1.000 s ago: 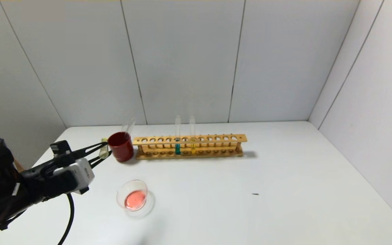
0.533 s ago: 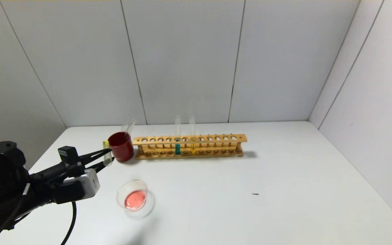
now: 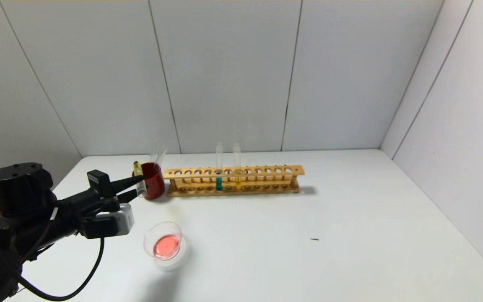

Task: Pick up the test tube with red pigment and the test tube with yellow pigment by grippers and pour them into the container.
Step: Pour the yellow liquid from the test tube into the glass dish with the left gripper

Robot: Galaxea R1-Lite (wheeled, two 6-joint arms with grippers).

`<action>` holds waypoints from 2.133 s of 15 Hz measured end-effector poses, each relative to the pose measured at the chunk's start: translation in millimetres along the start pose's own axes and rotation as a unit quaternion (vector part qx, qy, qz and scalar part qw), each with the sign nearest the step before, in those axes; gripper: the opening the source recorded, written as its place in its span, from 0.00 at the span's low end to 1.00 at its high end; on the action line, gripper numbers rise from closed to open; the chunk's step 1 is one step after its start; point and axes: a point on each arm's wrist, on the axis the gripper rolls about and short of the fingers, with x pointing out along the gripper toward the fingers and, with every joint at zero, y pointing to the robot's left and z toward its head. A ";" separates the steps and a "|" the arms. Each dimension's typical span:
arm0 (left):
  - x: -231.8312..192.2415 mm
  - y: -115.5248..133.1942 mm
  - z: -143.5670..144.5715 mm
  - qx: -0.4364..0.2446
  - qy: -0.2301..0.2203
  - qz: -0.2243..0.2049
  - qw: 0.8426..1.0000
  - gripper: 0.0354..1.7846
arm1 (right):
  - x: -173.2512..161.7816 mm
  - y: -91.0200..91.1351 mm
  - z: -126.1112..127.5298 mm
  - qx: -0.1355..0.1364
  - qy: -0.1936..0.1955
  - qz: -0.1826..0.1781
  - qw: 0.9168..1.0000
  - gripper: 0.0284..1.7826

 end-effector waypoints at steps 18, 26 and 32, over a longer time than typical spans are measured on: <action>16.1 -24.2 -14.1 0.097 -0.004 -0.047 0.994 0.15 | 0.0 0.0 0.0 0.000 0.000 0.000 1.000 0.98; 16.5 -27.8 -9.4 0.131 -0.015 -0.057 0.990 0.15 | 0.0 0.0 0.0 0.000 0.000 0.000 1.000 0.98; 18.1 -29.4 -5.9 0.142 -0.020 -0.061 0.988 0.15 | 0.0 0.0 0.0 0.000 0.000 0.000 1.000 0.98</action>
